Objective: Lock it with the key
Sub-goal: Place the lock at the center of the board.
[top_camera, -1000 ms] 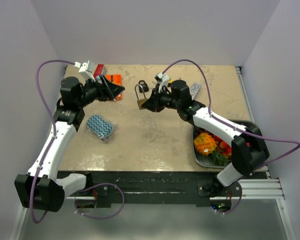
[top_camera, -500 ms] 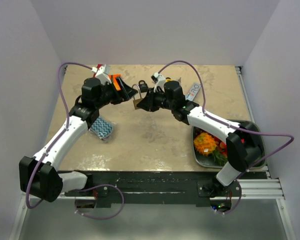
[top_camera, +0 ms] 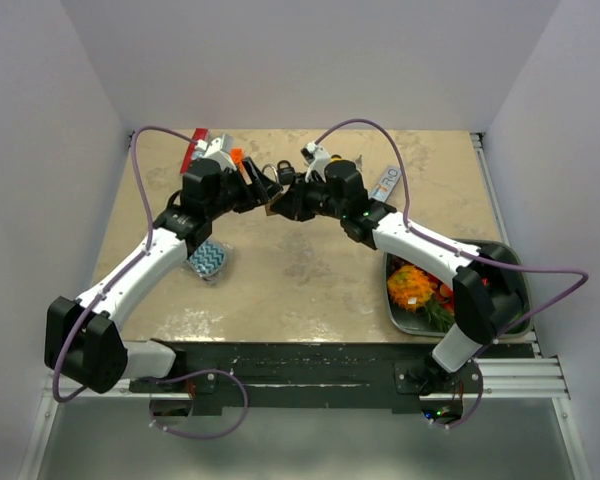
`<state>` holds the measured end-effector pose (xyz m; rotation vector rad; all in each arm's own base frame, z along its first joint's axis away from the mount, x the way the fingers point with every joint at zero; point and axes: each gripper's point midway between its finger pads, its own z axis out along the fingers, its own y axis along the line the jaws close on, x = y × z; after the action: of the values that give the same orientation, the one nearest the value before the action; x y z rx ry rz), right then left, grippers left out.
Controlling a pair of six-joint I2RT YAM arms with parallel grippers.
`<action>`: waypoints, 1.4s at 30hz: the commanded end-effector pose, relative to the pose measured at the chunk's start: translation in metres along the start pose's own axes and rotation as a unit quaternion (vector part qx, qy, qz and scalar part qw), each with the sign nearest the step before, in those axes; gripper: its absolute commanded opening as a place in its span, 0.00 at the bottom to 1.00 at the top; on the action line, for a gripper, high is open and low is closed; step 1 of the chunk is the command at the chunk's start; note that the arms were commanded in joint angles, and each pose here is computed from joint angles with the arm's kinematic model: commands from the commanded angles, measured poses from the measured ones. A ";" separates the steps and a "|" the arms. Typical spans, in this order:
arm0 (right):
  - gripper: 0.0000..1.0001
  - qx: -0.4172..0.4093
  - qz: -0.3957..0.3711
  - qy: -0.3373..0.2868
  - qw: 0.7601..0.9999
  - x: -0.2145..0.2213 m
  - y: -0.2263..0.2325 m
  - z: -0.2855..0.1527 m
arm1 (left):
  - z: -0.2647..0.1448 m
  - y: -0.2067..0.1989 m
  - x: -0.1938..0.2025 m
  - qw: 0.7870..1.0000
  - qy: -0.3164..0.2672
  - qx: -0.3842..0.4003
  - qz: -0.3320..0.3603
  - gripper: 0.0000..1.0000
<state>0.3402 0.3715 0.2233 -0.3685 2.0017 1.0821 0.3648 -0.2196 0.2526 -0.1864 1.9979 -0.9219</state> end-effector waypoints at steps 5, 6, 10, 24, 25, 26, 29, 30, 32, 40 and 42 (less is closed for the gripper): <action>0.00 -0.047 -0.010 -0.080 0.996 -0.059 0.044 -0.015 | 0.005 -0.002 -0.011 1.000 -0.023 -0.020 0.002 0.68; 0.00 -0.049 -0.009 -0.077 0.996 -0.057 0.046 -0.014 | 0.005 -0.003 -0.013 0.999 -0.026 -0.019 0.004 0.67; 0.00 -0.053 -0.007 -0.075 0.996 -0.055 0.048 -0.014 | 0.008 -0.004 -0.015 0.999 -0.033 -0.018 0.005 0.67; 0.00 -0.057 -0.006 -0.065 0.996 -0.047 0.049 -0.012 | 0.012 -0.008 -0.014 0.999 -0.035 -0.014 0.015 0.22; 0.00 -0.057 -0.005 -0.064 0.996 -0.046 0.049 -0.012 | 0.012 -0.007 -0.013 0.999 -0.035 -0.015 0.015 0.17; 0.00 -0.060 -0.005 -0.062 0.996 -0.045 0.050 -0.012 | 0.012 -0.007 -0.013 0.999 -0.035 -0.017 0.017 0.04; 0.21 -0.065 -0.006 -0.054 0.996 -0.040 0.050 -0.011 | 0.011 -0.004 -0.015 0.999 -0.036 -0.022 0.033 0.00; 0.32 -0.068 -0.007 -0.051 0.996 -0.039 0.051 -0.013 | 0.011 -0.001 -0.017 0.998 -0.039 -0.031 0.042 0.00; 0.58 -0.059 -0.010 -0.043 0.997 -0.035 0.046 -0.015 | 0.010 0.004 -0.021 0.995 -0.039 -0.049 0.073 0.00; 0.89 -0.001 -0.040 -0.014 0.999 -0.037 0.000 -0.049 | 0.028 0.039 -0.011 0.984 0.029 -0.103 0.144 0.00; 0.99 0.019 -0.051 -0.016 0.998 -0.040 -0.016 -0.059 | 0.033 0.053 -0.001 0.979 0.058 -0.123 0.152 0.00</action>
<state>0.3394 0.3431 0.2461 -0.3855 1.9908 1.0631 0.3849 -0.2015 0.1999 -0.0542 2.1738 -0.5676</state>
